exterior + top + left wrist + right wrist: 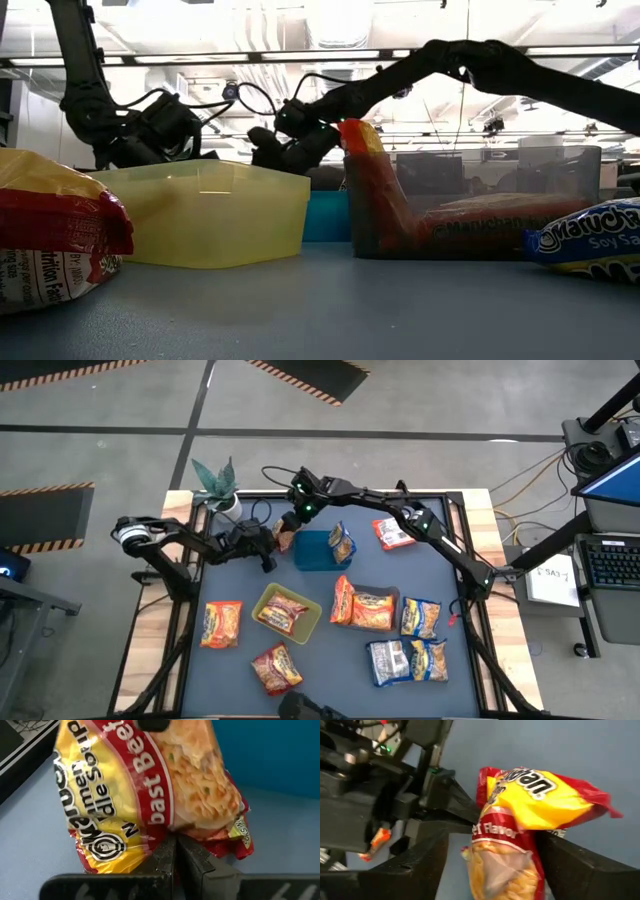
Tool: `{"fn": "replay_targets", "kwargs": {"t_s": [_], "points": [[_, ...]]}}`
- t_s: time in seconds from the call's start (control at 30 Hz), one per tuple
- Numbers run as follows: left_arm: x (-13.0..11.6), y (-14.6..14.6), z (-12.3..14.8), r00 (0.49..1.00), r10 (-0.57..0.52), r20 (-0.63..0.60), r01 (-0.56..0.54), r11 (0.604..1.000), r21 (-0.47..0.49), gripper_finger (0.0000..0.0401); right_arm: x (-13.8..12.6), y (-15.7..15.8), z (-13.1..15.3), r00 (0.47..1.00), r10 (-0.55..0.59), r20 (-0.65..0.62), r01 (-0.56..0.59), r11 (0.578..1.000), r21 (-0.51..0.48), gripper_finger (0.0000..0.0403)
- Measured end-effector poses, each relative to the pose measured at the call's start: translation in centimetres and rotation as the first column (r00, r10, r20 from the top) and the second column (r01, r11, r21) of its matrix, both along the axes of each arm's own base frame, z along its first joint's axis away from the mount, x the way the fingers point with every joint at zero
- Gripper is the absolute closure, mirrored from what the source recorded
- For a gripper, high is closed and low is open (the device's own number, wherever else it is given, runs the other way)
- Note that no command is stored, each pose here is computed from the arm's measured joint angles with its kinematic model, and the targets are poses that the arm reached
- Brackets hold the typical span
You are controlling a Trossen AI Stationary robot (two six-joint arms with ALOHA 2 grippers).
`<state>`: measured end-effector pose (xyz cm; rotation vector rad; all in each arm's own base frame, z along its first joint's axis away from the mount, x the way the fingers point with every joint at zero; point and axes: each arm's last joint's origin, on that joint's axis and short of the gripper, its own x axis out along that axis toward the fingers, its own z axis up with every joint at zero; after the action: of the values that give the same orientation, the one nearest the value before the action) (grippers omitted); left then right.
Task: Sort Maruchan noodles
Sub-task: Put the red noodle pack into the yellow bin
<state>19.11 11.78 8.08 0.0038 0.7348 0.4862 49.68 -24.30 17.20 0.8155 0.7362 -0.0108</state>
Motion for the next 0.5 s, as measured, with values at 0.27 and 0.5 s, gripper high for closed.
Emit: {"fn": "replay_targets", "kwargs": {"t_s": [0.27,0.5], "points": [[0.06,0.04,0.07,1.0,0.004,0.013,-0.004,1.0,0.001,0.0401,0.29,0.38,0.04,1.0,-0.008,0.001,0.008,1.0,-0.014,0.0229],[0.08,0.05,0.11,1.0,0.004,0.018,-0.004,1.0,0.004,0.0401,0.59,0.85,-0.02,1.0,-0.025,-0.012,0.024,0.997,-0.067,0.027]]}}
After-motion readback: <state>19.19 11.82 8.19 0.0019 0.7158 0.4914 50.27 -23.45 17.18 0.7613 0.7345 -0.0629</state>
